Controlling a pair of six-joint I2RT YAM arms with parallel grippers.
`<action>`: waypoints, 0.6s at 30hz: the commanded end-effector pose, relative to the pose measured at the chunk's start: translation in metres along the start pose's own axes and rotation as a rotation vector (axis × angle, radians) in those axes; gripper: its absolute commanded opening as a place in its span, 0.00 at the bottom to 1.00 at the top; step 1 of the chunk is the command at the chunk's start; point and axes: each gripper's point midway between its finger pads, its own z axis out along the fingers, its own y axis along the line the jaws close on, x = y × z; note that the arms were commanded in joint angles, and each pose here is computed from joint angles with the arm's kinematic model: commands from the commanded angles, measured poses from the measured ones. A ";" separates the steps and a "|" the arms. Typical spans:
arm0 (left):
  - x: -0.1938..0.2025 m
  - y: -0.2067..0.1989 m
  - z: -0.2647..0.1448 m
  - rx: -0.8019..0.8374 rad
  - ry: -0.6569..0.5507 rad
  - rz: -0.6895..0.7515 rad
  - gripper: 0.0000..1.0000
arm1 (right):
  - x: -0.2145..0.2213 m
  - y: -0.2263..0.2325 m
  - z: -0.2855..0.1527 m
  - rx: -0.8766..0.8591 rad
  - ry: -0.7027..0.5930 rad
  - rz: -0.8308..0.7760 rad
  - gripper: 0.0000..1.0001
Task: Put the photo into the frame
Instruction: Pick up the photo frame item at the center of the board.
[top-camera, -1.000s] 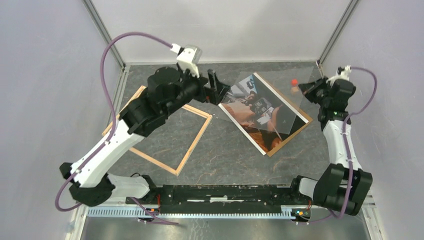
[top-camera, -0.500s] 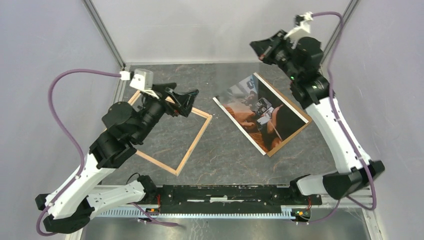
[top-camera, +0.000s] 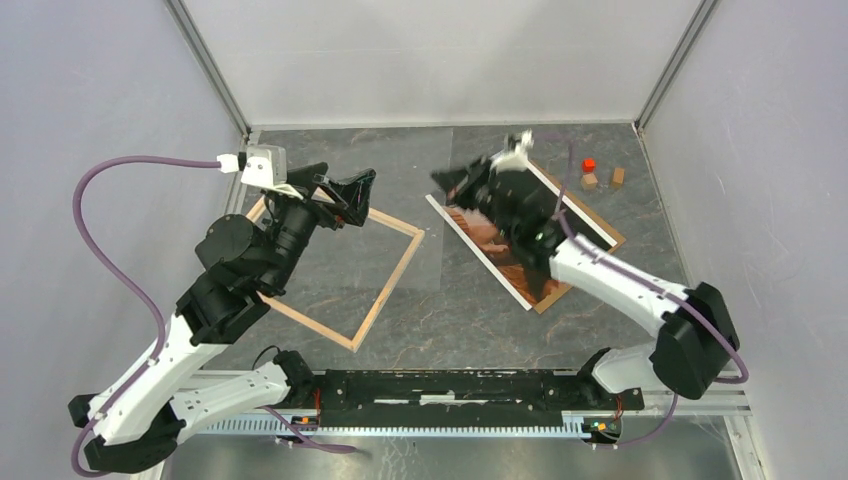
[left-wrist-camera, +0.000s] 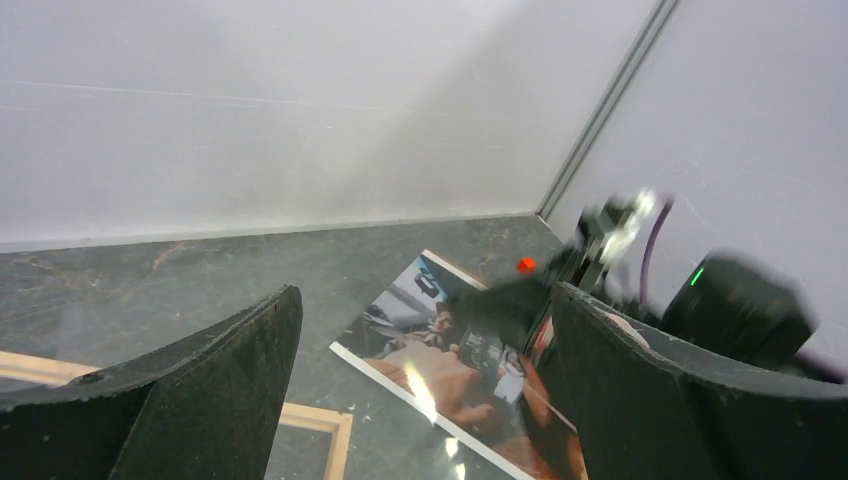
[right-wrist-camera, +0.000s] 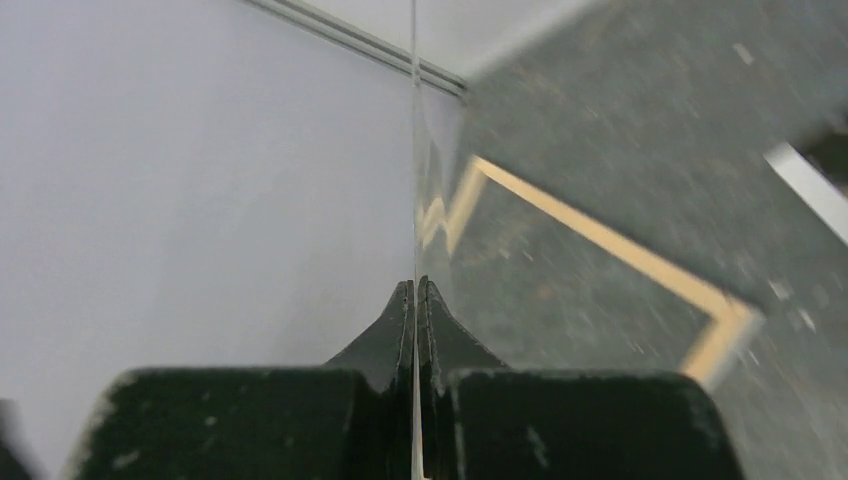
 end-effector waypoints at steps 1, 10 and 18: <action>-0.006 0.009 0.007 -0.049 -0.041 0.067 1.00 | 0.019 -0.043 -0.014 0.039 -0.173 0.231 0.00; 0.012 0.004 0.019 -0.045 0.012 0.092 1.00 | 0.057 -0.131 -0.047 0.200 -0.271 0.260 0.00; 0.025 0.001 0.027 -0.042 0.048 0.106 1.00 | 0.113 -0.159 -0.065 0.252 -0.159 0.226 0.10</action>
